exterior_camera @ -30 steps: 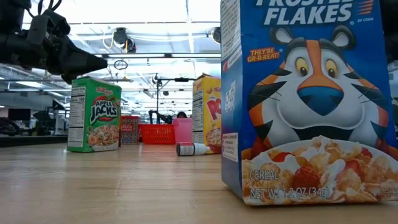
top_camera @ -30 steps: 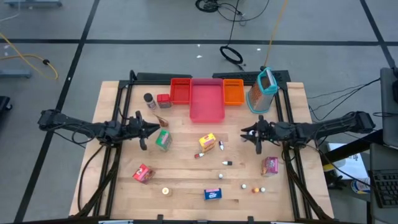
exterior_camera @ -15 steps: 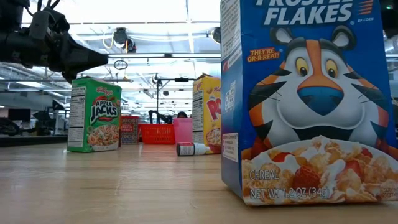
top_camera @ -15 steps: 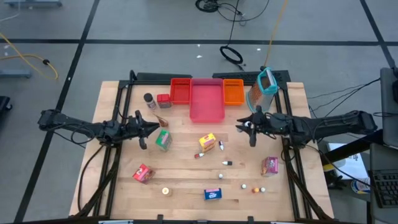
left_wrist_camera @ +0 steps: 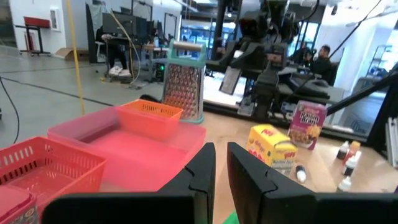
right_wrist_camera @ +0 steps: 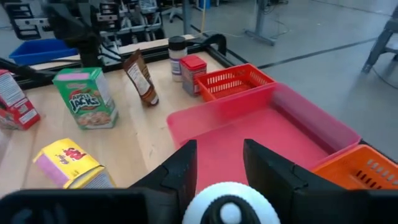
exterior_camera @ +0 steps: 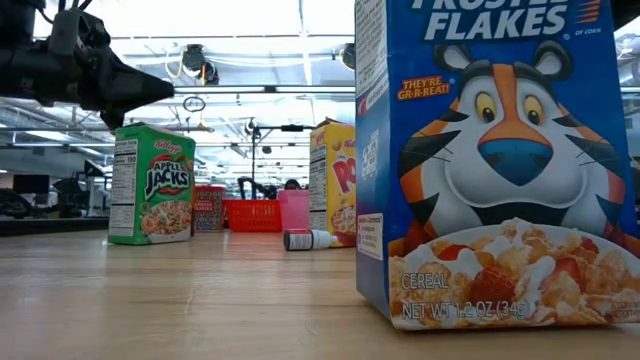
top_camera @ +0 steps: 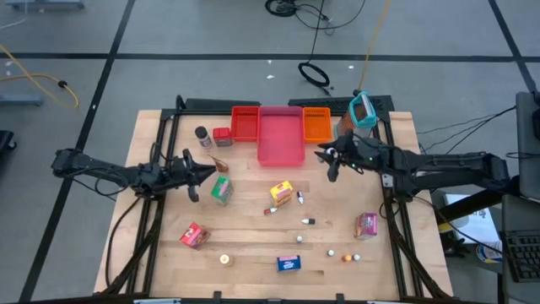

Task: Pick & Place Kitchen Items
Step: Put the black food coloring bottle into the orange bin

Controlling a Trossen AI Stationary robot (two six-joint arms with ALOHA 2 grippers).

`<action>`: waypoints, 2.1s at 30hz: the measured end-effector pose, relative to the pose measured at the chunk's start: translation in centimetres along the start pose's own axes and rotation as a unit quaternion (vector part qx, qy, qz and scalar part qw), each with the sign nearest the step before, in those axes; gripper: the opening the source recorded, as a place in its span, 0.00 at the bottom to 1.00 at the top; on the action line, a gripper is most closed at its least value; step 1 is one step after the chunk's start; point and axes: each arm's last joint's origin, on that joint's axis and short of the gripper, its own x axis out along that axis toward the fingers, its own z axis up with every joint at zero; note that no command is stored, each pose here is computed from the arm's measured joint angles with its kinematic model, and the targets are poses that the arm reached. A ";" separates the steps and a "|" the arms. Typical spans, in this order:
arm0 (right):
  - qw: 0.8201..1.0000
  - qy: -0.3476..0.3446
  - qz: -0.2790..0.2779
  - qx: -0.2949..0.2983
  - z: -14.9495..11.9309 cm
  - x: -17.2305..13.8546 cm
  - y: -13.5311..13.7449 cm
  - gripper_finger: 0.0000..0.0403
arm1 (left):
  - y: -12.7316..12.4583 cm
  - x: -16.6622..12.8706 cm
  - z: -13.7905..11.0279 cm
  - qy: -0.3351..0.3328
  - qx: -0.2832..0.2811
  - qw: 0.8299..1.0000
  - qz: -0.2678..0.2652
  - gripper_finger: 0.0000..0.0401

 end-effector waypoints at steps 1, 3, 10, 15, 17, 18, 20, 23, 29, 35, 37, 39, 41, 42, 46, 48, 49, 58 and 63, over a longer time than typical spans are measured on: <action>1.000 0.001 0.001 0.001 0.1 0.1 -0.1 0.29 | 0.0 0.0 0.1 -0.005 -0.002 1.000 0.000 0.10; 1.000 0.001 0.000 0.004 0.4 0.4 -0.3 0.29 | 0.0 0.0 0.3 -0.014 -0.001 1.000 0.001 0.10; 1.000 -0.007 -0.018 0.000 1.7 1.3 -1.4 0.28 | 0.0 0.0 0.4 -0.022 0.018 1.000 0.002 0.10; 0.999 -0.014 -0.048 0.000 2.8 2.0 -2.7 0.29 | 0.0 0.0 0.4 -0.022 0.019 1.000 0.003 0.10; 0.998 -0.013 -0.060 0.003 3.2 2.3 -3.3 0.29 | 0.0 0.0 0.5 -0.022 0.019 1.000 0.003 0.10; 0.998 -0.013 -0.061 0.004 3.3 2.5 -3.5 0.29 | 0.0 0.0 0.4 -0.022 0.019 1.000 0.003 0.10; 0.998 -0.013 -0.060 0.009 3.7 2.8 -4.1 0.29 | 0.0 0.0 0.5 -0.022 0.019 1.000 0.003 0.10; 0.997 -0.013 -0.075 0.013 4.3 3.4 -4.9 0.28 | 0.0 0.0 0.5 -0.022 0.019 1.000 0.003 0.10; 0.996 -0.005 -0.084 0.023 5.0 4.6 -6.5 0.29 | 0.0 0.0 0.5 -0.023 0.019 1.000 0.003 0.10; 0.994 0.025 -0.105 0.030 4.2 6.3 -8.0 0.29 | 0.0 0.0 0.5 -0.023 0.019 1.000 0.003 0.10; 0.993 0.035 -0.113 0.031 3.8 6.9 -8.6 0.29 | 0.0 0.0 0.5 -0.023 0.019 1.000 0.003 0.10; 0.992 0.041 -0.118 0.035 3.6 7.4 -9.1 0.29 | 0.0 0.0 0.5 -0.023 0.019 1.000 0.005 0.10; 0.992 0.039 -0.115 0.039 3.4 7.9 -9.7 0.29 | 0.0 0.0 0.5 -0.024 0.019 1.000 0.009 0.10; 0.992 0.036 -0.110 0.041 3.3 8.1 -9.9 0.28 | 0.0 0.0 0.5 -0.024 0.019 0.999 0.011 0.10; 0.992 0.031 -0.112 0.049 2.8 8.9 -11.1 0.29 | 0.0 0.0 0.5 -0.024 0.019 0.999 0.011 0.10; 0.991 0.035 -0.120 0.054 2.5 9.1 -11.6 0.29 | 0.0 0.0 0.5 -0.024 0.019 0.999 0.011 0.10; 0.990 0.037 -0.124 0.055 2.4 9.2 -11.9 0.29 | 0.0 0.0 0.5 -0.024 0.019 0.999 0.011 0.10; 0.986 0.020 -0.145 0.076 2.5 9.0 -13.2 0.29 | 0.0 0.0 0.5 -0.024 0.019 0.999 0.011 0.10; 0.986 0.019 -0.150 0.070 2.2 9.4 -13.4 0.28 | 0.0 0.0 0.5 -0.023 0.019 0.999 0.011 0.10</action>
